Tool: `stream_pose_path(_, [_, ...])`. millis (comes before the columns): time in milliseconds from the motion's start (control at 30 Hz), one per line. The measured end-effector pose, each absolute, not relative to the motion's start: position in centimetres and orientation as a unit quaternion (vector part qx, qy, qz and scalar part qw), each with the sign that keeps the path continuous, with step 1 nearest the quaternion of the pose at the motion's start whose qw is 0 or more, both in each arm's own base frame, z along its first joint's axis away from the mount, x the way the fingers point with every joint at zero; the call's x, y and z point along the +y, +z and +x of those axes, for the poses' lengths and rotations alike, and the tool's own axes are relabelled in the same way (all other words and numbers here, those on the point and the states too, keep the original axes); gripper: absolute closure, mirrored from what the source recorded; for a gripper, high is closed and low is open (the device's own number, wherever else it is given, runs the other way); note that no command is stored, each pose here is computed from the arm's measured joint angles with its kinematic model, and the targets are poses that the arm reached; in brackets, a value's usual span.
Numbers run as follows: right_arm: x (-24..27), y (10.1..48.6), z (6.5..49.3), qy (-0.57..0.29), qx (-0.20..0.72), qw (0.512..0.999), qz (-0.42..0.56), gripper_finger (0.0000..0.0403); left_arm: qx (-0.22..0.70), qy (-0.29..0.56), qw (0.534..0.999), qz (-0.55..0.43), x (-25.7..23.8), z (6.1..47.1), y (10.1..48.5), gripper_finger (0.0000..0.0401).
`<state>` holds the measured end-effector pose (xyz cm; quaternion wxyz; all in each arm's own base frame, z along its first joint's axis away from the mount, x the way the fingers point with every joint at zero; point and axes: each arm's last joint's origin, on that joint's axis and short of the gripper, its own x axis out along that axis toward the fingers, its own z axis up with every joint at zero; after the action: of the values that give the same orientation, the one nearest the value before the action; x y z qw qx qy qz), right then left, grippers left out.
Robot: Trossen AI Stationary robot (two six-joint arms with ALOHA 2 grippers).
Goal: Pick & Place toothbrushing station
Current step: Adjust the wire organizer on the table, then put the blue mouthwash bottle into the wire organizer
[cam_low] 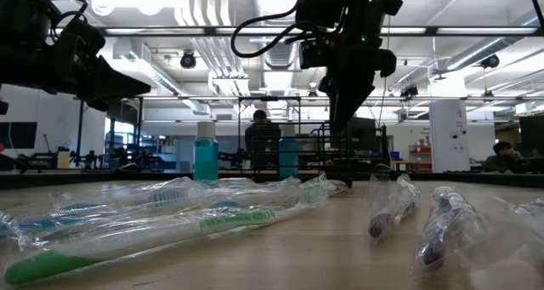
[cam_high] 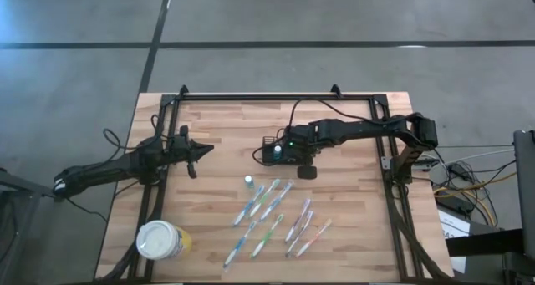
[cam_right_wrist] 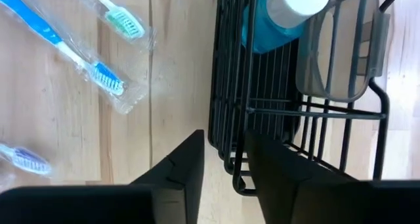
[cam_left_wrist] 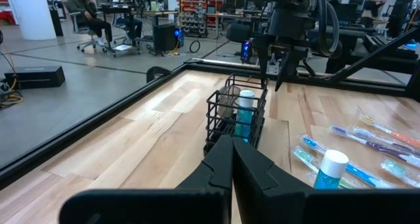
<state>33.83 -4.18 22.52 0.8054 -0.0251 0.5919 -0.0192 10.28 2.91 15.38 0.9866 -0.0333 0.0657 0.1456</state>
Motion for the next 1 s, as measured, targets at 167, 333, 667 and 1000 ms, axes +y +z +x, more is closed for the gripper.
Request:
stream_pose_path(167, [-4.2,23.4,34.0,-0.021,0.585,0.811,-0.025,0.026,0.066,0.146,0.987,-0.033,2.9,10.3,15.4,0.0396])
stream_pose_path(333, [-4.2,24.5,34.0,-0.027,0.583,0.812,-0.018,0.0239,0.066,0.146,0.987,-0.033,2.9,10.3,15.4,0.0396])
stream_pose_path(667, [-3.7,31.7,30.4,-0.017,0.407,0.911,-0.063,0.0254,0.065,0.145,0.987,-0.034,2.9,10.3,15.4,0.0396])
stream_pose_path(1000, [-1.9,35.1,19.2,0.035,0.102,0.993,-0.041,0.0332,0.067,0.145,0.986,-0.037,2.9,10.3,15.3,0.0396])
